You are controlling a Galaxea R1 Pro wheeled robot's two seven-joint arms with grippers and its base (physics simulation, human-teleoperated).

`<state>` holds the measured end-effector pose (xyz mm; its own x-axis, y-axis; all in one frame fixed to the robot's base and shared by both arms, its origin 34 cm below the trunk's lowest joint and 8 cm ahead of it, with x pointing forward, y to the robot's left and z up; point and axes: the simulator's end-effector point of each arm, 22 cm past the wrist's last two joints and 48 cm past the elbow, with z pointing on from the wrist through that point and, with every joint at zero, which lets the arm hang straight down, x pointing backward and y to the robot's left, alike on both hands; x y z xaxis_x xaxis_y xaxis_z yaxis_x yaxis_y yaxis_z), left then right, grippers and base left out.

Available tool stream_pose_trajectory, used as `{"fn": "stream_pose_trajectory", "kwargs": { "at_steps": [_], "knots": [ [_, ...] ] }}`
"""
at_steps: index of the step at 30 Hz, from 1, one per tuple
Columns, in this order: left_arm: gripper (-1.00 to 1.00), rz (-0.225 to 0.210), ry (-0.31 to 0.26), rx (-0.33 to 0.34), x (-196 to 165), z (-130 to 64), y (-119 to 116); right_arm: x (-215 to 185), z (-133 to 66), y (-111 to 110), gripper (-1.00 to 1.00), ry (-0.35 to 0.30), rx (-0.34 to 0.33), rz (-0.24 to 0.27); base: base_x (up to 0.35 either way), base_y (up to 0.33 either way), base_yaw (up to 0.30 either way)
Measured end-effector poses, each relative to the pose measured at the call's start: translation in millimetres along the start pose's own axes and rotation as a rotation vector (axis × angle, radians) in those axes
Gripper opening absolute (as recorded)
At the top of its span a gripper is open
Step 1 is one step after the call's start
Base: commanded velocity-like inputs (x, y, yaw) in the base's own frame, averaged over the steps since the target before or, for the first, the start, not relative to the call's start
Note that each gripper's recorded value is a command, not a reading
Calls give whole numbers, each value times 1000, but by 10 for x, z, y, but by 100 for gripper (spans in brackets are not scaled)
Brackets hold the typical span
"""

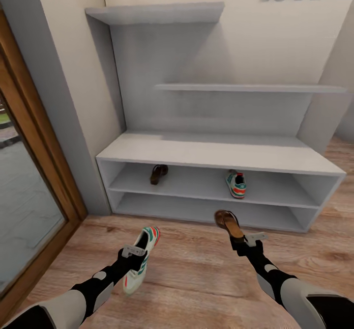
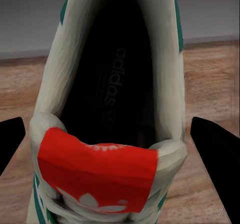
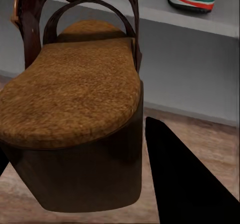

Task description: Pick up the two gym shoes and the two sandals from the corridor floor and place them onto the hallstand (shoe rack) in the corridor, making sure they are on the rack and not on the floor. Arrange them so the two gym shoes are next to each other and the two sandals are next to each other.

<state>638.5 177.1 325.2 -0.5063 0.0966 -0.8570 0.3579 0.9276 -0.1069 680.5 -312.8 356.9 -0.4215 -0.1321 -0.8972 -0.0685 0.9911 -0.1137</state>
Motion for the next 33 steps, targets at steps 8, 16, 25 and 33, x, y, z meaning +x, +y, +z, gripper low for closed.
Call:
{"fn": "stream_pose_trajectory", "kwargs": {
  "at_steps": [8, 16, 25, 33],
  "knots": [
    [-100, 1, 0, 0, 1, 0, -1, 0, 0, -2, -100, 0, 1, 1, 0, 49, -207],
    [-100, 1, 0, 0, 1, 0, -1, 0, 0, -1, -100, 0, 0, 1, 0, 206, -37],
    [-100, 1, 1, -1, 3, 0, 1, 0, 0, -2, -100, 0, 1, 1, 0, 145, -5],
    [-100, 1, 1, 0, 2, 1, -1, 1, 0, 0, -100, 0, 0, 0, 61, 310, -1]
  ]
}}
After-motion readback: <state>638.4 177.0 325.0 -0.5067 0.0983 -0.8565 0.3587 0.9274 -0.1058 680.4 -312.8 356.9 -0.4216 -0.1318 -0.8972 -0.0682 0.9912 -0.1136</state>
